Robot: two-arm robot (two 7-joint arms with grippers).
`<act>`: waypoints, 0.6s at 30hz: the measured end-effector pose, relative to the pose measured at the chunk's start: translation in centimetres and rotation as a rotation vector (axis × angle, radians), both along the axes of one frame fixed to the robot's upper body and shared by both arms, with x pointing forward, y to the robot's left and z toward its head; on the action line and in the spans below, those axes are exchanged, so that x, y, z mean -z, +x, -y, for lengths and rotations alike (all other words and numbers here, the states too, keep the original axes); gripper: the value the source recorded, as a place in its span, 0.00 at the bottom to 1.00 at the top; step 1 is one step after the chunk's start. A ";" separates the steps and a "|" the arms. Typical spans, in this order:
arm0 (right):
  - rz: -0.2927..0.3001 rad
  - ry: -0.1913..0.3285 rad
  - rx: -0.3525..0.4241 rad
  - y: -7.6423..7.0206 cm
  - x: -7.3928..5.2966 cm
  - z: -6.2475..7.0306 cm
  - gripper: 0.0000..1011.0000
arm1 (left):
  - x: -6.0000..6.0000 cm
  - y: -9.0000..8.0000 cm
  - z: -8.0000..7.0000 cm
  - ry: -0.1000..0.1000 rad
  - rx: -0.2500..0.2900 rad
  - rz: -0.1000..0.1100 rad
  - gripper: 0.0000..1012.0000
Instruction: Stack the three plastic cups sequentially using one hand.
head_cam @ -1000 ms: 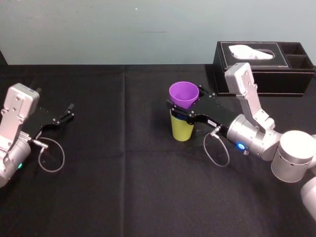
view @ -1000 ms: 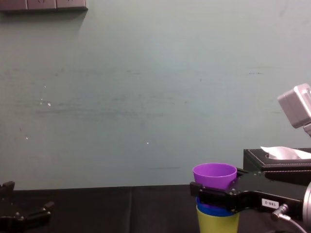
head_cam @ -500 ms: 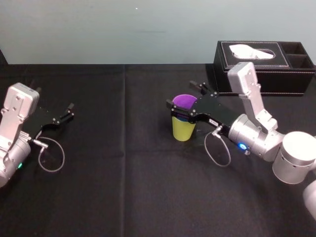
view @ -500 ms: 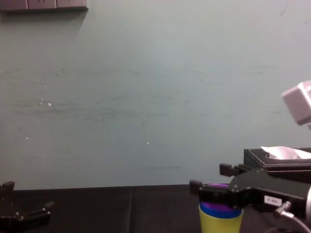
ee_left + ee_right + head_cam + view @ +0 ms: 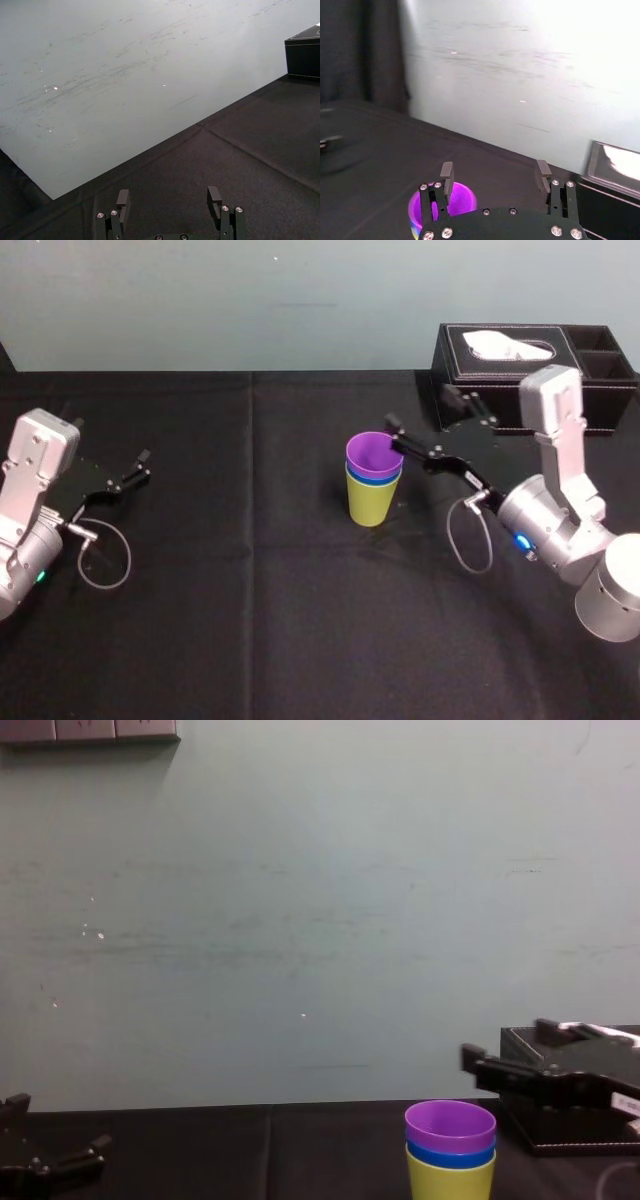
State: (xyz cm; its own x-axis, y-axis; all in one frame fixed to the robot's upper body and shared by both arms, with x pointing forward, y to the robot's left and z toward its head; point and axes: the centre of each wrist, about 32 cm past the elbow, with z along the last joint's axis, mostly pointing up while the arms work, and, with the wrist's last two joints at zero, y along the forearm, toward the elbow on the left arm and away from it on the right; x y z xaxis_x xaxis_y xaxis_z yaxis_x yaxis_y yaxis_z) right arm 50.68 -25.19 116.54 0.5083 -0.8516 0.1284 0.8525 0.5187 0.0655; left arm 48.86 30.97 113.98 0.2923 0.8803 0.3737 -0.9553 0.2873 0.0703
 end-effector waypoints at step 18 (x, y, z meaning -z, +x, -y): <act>-0.050 -0.119 0.304 -0.8 3.3 -1.0 0.99 | 0.0 0.0 0.0 0.000 0.000 0.000 1.00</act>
